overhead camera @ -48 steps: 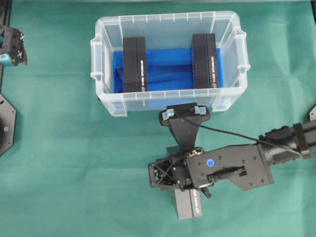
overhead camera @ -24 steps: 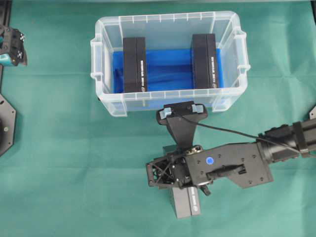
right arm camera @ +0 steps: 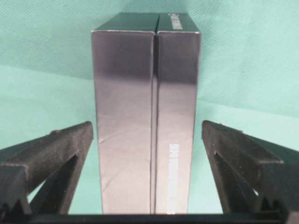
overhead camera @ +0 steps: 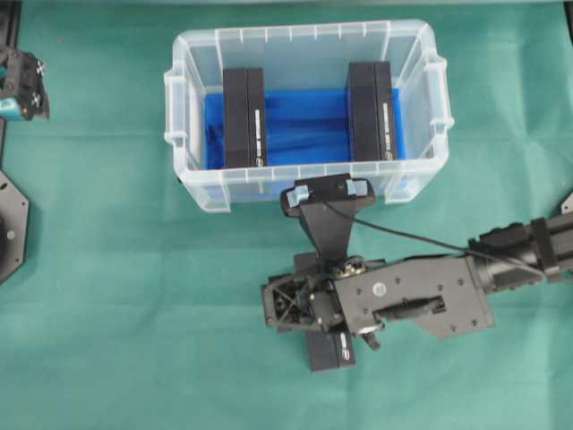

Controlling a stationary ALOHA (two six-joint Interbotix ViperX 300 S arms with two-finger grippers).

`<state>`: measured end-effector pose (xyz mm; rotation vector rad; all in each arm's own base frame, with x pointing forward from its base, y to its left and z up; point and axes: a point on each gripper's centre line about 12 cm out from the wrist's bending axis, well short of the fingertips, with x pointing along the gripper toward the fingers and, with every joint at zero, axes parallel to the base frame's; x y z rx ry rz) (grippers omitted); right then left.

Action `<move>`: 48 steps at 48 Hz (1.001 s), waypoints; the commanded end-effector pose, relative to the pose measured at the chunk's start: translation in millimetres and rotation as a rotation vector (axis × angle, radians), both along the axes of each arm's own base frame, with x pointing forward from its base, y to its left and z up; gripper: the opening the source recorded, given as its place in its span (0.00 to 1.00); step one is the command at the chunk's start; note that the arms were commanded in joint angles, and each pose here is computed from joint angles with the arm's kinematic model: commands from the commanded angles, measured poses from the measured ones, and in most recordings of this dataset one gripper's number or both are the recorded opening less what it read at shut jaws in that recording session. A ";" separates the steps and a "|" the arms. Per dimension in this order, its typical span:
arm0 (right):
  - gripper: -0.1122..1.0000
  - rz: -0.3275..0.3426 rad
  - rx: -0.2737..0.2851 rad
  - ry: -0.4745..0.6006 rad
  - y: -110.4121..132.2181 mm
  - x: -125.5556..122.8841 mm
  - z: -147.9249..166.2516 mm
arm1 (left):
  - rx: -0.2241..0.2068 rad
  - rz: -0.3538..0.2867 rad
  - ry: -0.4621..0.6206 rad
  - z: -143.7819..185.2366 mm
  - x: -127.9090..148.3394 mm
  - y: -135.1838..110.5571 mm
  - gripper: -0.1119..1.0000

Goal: Take out the box from the case.
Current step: 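Lower the box onto the table and open the right gripper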

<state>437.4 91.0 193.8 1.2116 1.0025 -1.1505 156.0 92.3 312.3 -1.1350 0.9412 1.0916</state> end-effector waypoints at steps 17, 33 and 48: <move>0.95 -0.005 0.010 -0.061 -1.5 -3.1 36.5 | 0.008 -0.001 -0.012 3.9 0.8 0.0 0.97; 0.95 -0.017 -0.011 -0.091 -8.9 -11.0 74.1 | 0.005 0.000 -0.011 3.6 1.2 0.0 0.97; 0.95 -0.022 -0.035 -0.098 -12.6 -10.8 104.0 | 0.001 0.019 -0.015 3.6 1.2 0.0 0.97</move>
